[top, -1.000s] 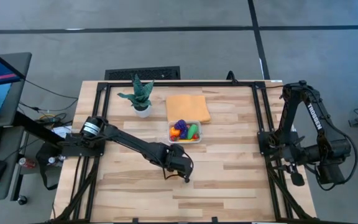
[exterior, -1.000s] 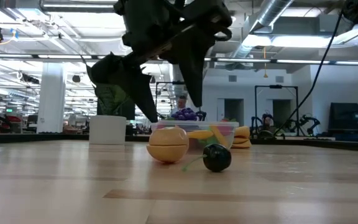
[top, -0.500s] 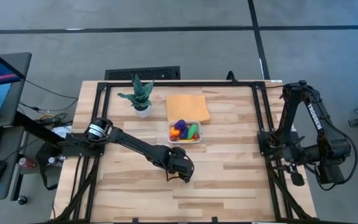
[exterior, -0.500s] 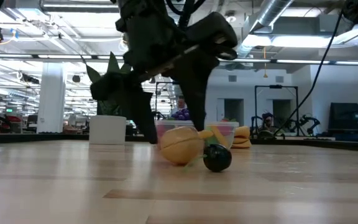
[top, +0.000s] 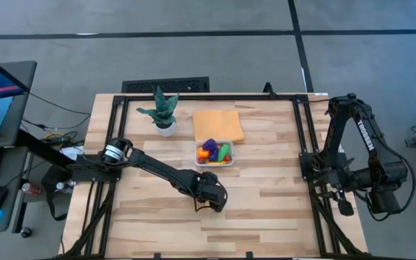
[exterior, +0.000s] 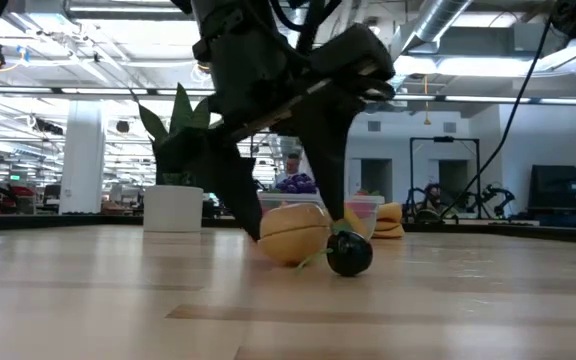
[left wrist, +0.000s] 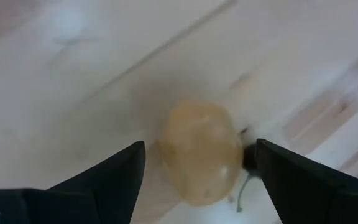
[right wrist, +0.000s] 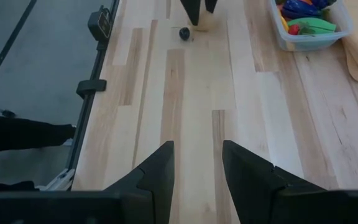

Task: Pick and placing Produce into tupperware
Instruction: Put the brown potato into the transparent bin

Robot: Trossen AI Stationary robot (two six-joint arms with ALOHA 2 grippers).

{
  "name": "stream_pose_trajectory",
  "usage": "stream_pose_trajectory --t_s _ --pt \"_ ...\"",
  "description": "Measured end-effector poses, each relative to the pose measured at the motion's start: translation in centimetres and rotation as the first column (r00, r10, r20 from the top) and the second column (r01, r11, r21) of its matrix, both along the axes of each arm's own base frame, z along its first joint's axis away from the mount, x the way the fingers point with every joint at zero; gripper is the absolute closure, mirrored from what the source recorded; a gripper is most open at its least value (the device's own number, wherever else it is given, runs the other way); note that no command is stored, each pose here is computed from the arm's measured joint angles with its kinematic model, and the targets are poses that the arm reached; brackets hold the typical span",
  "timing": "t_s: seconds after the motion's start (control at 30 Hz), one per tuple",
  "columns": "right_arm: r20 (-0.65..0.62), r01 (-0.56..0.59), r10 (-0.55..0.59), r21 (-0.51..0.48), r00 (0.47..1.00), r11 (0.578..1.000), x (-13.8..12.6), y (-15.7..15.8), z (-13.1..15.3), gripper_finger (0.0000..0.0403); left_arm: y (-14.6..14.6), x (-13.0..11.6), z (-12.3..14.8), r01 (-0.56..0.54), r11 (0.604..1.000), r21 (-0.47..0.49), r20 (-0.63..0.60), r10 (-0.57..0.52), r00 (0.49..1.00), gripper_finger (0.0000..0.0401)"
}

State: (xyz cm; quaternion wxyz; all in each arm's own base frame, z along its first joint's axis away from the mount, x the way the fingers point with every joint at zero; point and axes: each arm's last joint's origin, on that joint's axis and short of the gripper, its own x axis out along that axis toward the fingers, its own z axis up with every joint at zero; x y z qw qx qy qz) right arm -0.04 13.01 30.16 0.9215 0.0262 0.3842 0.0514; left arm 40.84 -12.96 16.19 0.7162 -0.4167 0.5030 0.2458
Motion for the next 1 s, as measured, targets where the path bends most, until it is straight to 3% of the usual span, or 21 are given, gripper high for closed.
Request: stream_pose_trajectory --t_s 0.23,0.7,1.0 --pt "0.002 0.0 0.0 0.0 1.0 1.0 0.0 0.0 0.0 0.0274 -0.8 0.8 -1.4 0.018 0.999 -0.03 0.035 -0.017 0.999 0.0108" --pt "0.002 0.0 0.0 0.0 1.0 1.0 0.0 0.0 0.0 0.0274 -0.8 0.8 -1.5 -0.001 1.0 0.003 0.046 0.001 0.999 0.0108" --pt "0.004 0.041 -0.041 -0.002 0.999 0.999 0.0 -0.1 -1.2 0.0274 -0.8 1.0 -1.5 0.094 0.994 0.055 0.071 -0.098 0.993 0.0108"
